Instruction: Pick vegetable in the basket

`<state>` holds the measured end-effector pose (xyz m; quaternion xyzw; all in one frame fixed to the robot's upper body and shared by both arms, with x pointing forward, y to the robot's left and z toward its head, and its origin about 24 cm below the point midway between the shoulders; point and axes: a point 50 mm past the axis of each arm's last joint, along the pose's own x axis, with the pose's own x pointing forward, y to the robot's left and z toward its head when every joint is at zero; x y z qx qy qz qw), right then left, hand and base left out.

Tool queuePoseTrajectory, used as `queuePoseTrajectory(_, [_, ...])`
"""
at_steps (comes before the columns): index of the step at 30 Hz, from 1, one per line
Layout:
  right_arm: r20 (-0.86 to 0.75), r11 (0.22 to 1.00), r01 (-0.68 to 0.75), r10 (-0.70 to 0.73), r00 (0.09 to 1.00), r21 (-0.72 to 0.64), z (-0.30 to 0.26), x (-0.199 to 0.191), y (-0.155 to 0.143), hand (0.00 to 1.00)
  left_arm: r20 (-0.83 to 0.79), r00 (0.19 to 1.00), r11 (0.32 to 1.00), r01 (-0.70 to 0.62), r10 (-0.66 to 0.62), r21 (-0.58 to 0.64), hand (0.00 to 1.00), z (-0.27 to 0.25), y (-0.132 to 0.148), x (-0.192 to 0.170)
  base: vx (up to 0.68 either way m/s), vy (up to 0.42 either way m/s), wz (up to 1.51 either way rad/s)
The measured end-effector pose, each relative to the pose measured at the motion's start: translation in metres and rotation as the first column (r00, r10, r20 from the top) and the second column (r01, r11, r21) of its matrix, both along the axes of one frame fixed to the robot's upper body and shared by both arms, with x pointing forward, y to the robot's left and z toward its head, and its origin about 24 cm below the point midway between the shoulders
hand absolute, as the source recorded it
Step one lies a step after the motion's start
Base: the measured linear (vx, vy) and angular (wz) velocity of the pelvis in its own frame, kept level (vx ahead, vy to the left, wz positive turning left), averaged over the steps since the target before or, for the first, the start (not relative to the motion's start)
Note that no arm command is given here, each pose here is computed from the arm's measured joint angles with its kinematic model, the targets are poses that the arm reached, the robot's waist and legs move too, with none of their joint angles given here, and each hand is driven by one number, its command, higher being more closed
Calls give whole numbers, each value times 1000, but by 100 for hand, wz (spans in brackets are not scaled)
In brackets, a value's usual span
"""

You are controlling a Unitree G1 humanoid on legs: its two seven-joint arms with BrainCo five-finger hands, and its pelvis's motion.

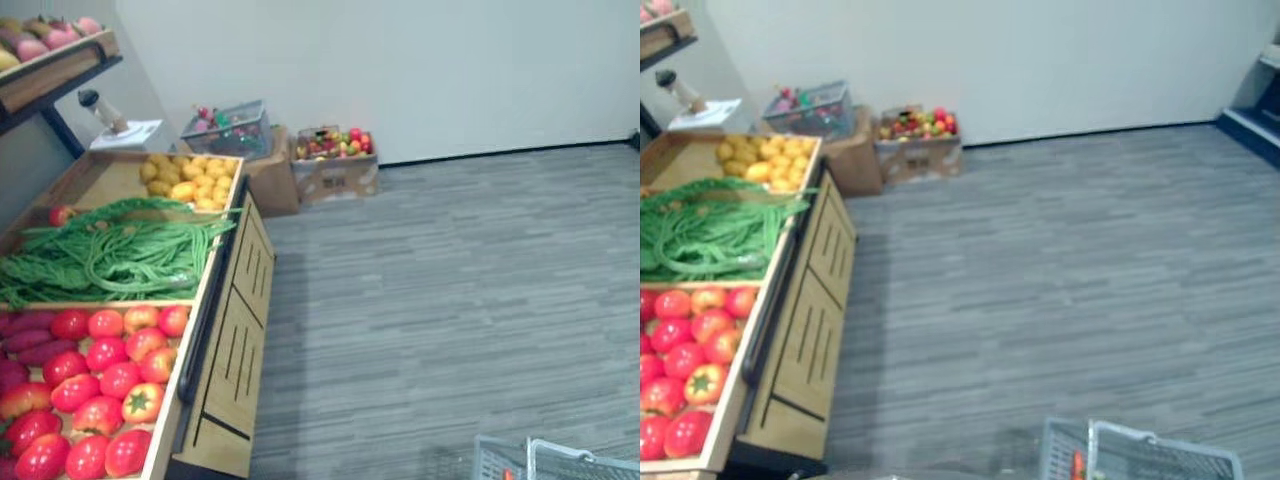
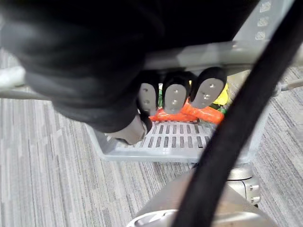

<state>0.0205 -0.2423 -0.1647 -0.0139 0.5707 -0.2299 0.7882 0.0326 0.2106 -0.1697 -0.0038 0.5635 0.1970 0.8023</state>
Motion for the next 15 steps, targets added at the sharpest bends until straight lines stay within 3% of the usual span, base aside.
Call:
queuePoseTrajectory(6, [-54,999,26,-25,998,35,-4,-14,6,100,-24,1000,1000,-17,17,-26,0,-1,2,-5,77,13,1])
queuePoseTrajectory(15, [-71,978,188,-181,981,94,-8,-23,17,100,-24,997,996,-78,77,-49,0,-2,7,-9,9,9,-1])
